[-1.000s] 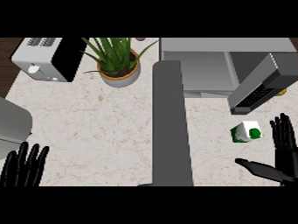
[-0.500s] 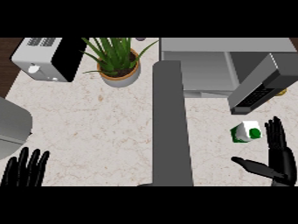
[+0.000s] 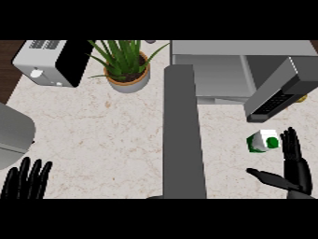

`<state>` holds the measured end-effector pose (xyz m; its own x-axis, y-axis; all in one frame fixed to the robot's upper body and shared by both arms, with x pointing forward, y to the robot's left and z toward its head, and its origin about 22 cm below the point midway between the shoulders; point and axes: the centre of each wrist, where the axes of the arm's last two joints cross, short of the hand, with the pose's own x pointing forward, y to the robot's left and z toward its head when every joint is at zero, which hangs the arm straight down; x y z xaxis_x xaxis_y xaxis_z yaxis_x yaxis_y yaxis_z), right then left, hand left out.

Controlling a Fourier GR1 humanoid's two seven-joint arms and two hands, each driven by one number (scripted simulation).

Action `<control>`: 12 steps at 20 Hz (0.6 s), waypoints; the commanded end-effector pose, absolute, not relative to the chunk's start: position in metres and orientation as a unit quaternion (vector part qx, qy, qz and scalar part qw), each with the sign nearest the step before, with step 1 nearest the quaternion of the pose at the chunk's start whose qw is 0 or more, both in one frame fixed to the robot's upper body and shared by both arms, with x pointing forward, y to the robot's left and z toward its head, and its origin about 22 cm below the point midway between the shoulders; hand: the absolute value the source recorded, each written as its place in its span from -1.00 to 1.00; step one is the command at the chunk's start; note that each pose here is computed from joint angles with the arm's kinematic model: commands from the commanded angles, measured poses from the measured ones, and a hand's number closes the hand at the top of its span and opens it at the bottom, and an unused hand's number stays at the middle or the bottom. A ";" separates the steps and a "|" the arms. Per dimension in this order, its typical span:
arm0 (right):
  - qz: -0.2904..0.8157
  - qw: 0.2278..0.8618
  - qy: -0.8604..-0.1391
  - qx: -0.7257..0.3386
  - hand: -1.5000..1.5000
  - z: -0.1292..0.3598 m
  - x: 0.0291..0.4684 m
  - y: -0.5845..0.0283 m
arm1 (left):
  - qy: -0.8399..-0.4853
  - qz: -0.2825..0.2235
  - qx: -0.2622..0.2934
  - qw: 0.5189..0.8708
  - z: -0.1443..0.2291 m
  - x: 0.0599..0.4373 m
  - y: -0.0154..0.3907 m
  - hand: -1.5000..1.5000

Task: Pick up the milk, place it into the microwave and close the microwave

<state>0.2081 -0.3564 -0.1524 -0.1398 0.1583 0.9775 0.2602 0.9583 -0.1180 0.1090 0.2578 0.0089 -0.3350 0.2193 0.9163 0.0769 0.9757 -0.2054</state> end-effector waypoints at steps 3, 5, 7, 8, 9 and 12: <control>-0.025 0.624 -0.771 -0.125 -1.00 -0.152 0.204 -0.378 | -0.809 0.071 -0.095 0.575 0.016 0.103 0.255 -1.00; -0.021 0.615 -0.778 -0.124 -1.00 -0.155 0.217 -0.357 | -0.817 0.064 -0.088 0.566 0.024 0.093 0.257 -1.00; -0.024 0.614 -0.782 -0.105 -1.00 -0.150 0.216 -0.372 | -0.813 0.063 -0.095 0.571 0.013 0.109 0.267 -1.00; -0.016 0.623 -0.776 -0.097 -1.00 -0.160 0.210 -0.352 | -0.814 0.069 -0.097 0.569 0.018 0.096 0.262 -1.00; -0.016 0.608 -0.787 -0.105 -1.00 -0.152 0.225 -0.350 | -0.816 0.073 -0.096 0.565 0.018 0.106 0.266 -1.00; -0.029 0.626 -0.774 -0.095 -1.00 -0.154 0.225 -0.349 | -0.814 0.063 -0.094 0.570 -0.006 0.103 0.257 -1.00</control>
